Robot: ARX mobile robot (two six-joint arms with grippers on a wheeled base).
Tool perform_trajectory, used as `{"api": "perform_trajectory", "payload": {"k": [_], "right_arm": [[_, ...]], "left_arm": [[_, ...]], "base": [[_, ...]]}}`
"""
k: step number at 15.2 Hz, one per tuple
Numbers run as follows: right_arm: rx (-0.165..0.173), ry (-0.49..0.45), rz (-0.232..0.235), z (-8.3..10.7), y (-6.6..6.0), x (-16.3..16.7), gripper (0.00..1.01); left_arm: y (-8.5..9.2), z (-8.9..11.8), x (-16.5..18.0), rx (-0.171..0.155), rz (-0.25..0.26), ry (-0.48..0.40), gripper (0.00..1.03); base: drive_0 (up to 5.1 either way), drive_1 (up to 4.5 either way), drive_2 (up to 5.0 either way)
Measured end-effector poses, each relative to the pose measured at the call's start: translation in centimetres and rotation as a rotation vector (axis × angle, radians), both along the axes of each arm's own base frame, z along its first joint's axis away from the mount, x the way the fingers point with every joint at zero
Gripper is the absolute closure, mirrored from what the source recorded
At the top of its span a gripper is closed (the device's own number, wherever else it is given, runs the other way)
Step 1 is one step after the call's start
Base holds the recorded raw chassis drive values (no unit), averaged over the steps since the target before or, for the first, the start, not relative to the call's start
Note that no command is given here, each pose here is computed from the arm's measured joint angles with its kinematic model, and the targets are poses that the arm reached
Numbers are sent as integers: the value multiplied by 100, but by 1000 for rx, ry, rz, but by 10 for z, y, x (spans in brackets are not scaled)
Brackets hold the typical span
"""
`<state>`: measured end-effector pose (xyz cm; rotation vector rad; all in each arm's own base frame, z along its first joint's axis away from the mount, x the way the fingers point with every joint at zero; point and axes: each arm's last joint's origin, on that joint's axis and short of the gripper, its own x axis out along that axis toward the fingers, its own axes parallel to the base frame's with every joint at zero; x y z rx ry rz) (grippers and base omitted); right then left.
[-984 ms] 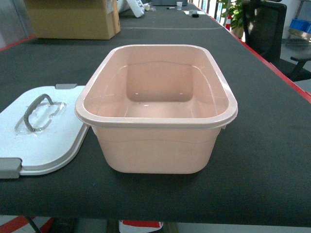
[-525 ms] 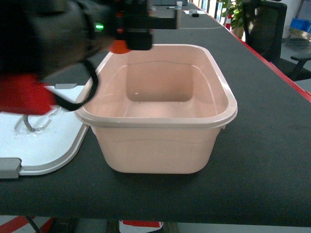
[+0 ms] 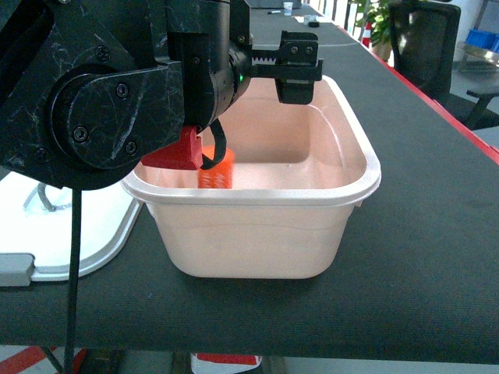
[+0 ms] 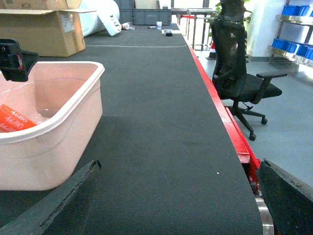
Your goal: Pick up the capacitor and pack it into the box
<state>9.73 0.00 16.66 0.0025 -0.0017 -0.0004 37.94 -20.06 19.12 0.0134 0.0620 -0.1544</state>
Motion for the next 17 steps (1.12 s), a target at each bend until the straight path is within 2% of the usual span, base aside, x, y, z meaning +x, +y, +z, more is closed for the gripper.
{"api": "perform_trajectory", "payload": {"k": [6,7,8,11,12,13,14,17], "right_arm": [[0,0,0,0,0,0,3],[0,0,0,0,0,0,3],[0,0,0,0,0,0,3],[0,0,0,0,0,0,3],[0,0,0,0,0,0,3],[0,0,0,0,0,0,3],[0,0,0,0,0,0,3],[0,0,0,0,0,0,3]], "left_arm": [[0,0,0,-2,1,-4,5],[7,4,-1,-57,68,-104,5],[24,7,-6,-74,105,-143,5],[121,19,-18,-65,323,-195,5],[149,10,-21,-48,393,-170,5],[168,-6,-24,-23,430,-114,5],[182,-22,-21,-8,442,-59,5],[214,-65,3,3,491,62,5]], "base": [[0,0,0],[0,0,0],[0,0,0],[0,0,0],[0,0,0],[0,0,0],[0,0,0],[0,0,0]]}}
